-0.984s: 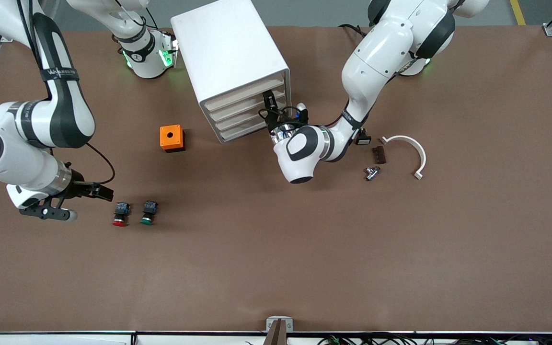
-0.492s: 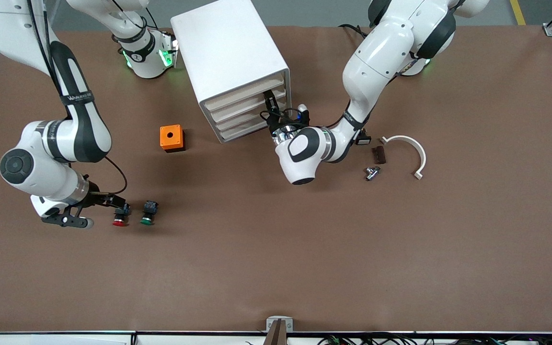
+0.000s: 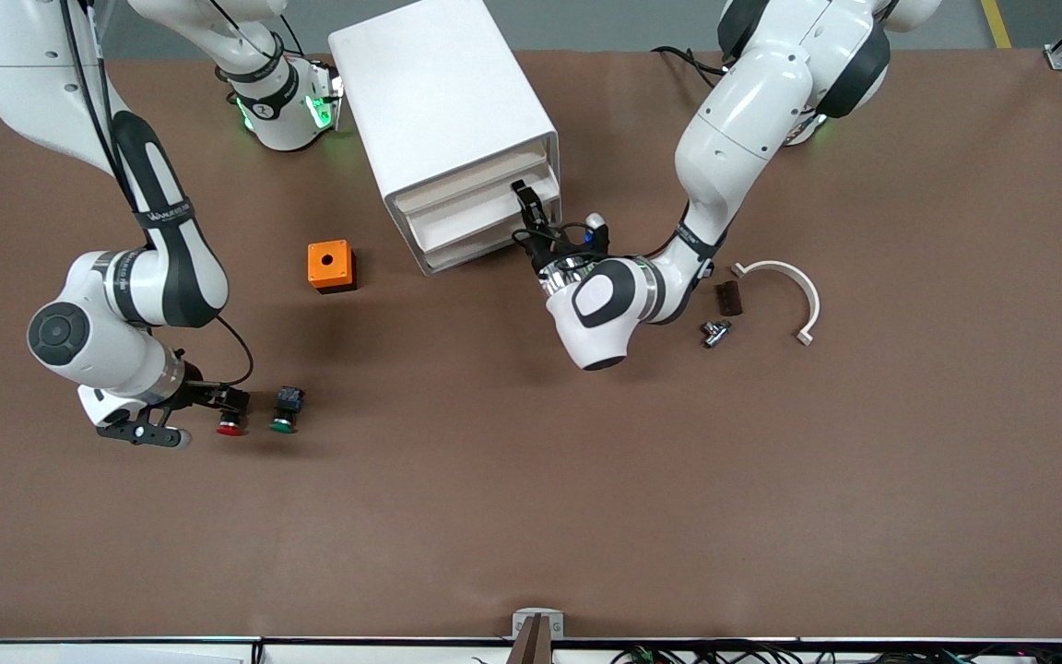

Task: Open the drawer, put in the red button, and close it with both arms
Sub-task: 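Pull the drawer open with the left gripper while the right gripper reaches the red button, then release the drawer and draw back the left gripper while the right grasps the button, then lift the red button with the right gripper toward the open drawer, then lower the red button into the drawer and open the right gripper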

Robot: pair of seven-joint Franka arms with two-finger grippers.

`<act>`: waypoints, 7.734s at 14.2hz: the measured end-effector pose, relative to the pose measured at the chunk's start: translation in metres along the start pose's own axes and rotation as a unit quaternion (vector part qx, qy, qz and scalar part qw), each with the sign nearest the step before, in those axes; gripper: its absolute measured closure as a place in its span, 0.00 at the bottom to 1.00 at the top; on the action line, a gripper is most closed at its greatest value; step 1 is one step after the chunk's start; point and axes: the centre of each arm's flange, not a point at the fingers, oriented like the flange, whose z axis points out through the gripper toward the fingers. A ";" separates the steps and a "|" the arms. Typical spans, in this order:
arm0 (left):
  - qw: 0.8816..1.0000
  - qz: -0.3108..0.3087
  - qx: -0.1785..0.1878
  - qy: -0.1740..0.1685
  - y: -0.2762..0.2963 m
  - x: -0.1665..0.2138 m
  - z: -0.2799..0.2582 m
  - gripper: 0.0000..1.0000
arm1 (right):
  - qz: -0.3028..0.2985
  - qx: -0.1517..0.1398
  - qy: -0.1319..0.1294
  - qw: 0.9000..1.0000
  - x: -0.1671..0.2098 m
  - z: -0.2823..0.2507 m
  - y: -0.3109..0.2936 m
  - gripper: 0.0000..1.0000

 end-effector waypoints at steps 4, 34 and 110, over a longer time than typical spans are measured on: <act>1.000 0.000 0.001 -0.030 0.001 0.013 -0.037 0.93 | 0.000 -0.001 0.004 1.000 -0.013 0.050 0.002 0.00; 0.819 0.515 -0.225 -0.114 -0.043 0.062 -0.242 0.00 | -0.001 -0.004 -0.011 1.000 -0.021 0.067 0.004 0.00; 0.540 0.518 -0.520 0.411 -0.176 0.012 -0.231 0.00 | 0.372 0.016 -0.062 0.926 -0.291 -0.188 -0.404 0.58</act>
